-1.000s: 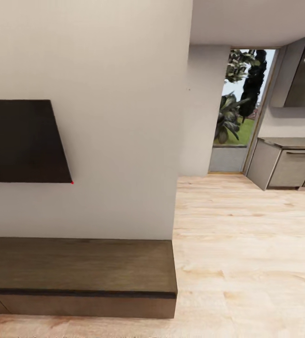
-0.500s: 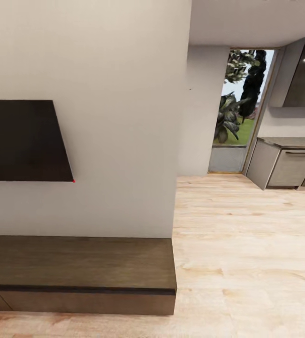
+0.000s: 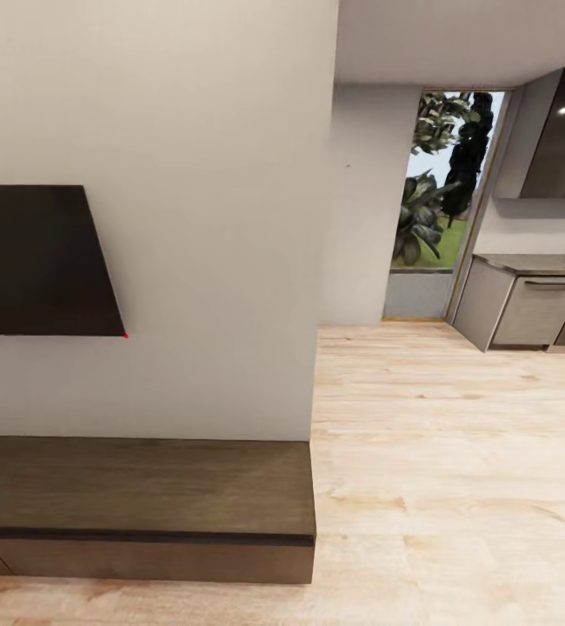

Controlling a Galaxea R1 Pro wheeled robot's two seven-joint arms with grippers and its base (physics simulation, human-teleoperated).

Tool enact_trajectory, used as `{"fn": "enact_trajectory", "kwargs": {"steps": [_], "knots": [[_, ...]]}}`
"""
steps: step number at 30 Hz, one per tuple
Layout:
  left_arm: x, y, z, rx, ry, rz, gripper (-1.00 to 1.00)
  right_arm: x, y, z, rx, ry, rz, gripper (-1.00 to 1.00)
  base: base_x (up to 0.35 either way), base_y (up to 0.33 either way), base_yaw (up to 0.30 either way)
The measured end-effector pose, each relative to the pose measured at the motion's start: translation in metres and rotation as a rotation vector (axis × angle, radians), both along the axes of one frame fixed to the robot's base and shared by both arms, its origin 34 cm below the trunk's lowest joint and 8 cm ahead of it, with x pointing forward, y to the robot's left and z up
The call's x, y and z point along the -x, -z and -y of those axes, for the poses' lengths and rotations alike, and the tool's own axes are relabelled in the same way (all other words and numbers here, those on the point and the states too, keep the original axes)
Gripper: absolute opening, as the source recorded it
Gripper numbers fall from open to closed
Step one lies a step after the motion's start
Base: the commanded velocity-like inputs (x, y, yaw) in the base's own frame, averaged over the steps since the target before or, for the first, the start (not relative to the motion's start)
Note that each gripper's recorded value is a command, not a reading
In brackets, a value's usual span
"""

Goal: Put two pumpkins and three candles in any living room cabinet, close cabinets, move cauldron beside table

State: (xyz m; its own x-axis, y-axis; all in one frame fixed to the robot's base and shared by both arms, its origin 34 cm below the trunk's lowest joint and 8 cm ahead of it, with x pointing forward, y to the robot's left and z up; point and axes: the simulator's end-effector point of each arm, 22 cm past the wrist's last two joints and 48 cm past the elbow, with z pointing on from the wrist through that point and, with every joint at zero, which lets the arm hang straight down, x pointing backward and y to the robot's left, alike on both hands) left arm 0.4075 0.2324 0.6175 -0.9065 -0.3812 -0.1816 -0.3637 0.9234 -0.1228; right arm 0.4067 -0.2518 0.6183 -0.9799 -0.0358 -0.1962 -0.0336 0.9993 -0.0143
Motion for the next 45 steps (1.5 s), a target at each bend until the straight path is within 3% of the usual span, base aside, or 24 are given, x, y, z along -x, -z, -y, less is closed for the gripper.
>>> {"fn": "enact_trajectory", "kwargs": {"steps": [18,20,22,27,34,45], "knots": [[-0.008,-0.003,0.002,0.016,-0.018,0.016,1.00,-0.003,-0.001,0.001,-0.005,0.008,0.006,1.00,0.000,0.000,0.000],[-0.008,-0.003,0.009,0.024,-0.015,0.018,1.00,-0.004,-0.001,0.001,-0.006,0.009,0.008,1.00,0.000,0.000,0.000],[-0.008,-0.004,0.030,0.047,-0.008,0.020,1.00,-0.005,-0.002,0.002,-0.007,0.011,0.012,1.00,0.000,0.000,0.000],[-0.011,-0.006,0.042,0.065,-0.003,0.026,1.00,-0.007,-0.002,0.002,-0.009,0.012,0.021,1.00,0.000,0.000,0.000],[-0.041,-0.017,0.046,0.054,-0.009,0.136,1.00,-0.012,-0.003,0.002,-0.008,0.011,0.044,1.00,0.000,0.000,0.000],[-0.042,-0.017,0.053,0.059,-0.009,0.145,1.00,-0.013,-0.004,0.001,-0.009,0.008,0.051,1.00,0.000,0.000,0.000]]}}
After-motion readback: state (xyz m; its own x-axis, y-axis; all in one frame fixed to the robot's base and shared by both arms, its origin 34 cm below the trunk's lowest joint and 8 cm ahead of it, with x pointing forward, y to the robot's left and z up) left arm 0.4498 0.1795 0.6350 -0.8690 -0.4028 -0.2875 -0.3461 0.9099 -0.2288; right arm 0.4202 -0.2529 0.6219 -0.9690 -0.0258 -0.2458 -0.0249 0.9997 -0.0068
